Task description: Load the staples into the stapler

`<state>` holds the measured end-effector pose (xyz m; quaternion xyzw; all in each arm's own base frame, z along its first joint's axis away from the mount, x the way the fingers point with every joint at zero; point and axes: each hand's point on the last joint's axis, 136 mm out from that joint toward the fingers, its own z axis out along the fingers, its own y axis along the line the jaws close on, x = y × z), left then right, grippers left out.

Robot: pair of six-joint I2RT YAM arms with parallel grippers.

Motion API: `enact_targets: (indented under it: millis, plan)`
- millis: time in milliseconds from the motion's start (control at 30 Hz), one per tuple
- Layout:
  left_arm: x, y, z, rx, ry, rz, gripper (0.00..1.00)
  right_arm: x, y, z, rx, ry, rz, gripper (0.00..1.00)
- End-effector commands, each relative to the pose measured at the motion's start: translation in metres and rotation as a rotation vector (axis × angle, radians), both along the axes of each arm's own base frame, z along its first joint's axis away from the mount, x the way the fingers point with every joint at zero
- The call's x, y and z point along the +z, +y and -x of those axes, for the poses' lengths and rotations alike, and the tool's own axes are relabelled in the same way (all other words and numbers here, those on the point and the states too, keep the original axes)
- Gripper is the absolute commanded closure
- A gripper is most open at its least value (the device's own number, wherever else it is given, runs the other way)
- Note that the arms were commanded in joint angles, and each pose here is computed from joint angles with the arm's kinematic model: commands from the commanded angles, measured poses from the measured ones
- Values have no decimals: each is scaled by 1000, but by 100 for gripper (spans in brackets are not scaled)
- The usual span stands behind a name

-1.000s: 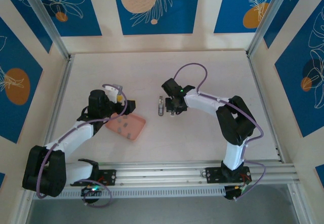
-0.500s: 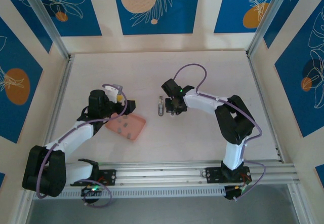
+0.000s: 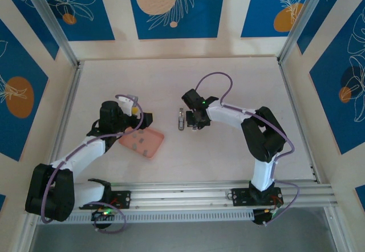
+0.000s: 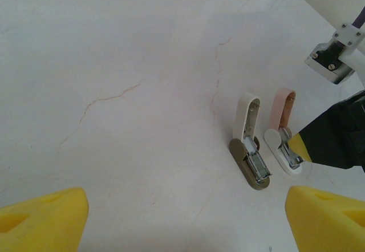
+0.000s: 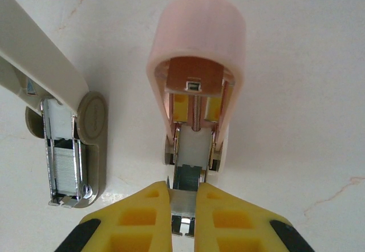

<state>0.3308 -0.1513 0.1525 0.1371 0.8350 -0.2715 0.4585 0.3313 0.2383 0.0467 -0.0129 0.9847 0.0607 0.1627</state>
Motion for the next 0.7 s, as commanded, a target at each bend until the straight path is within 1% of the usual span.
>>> enact_targets:
  millis: [0,167,667]
  plan:
    - [8,-1,-1,-10,-22,25,11,15,0,0,3,-37,-23,86]
    - [7,-2,0,-11,-19,27,11,20,1,-2,9,-49,-27,86]
    - [7,-2,-1,-11,-20,26,11,-2,-5,4,-9,11,10,86]
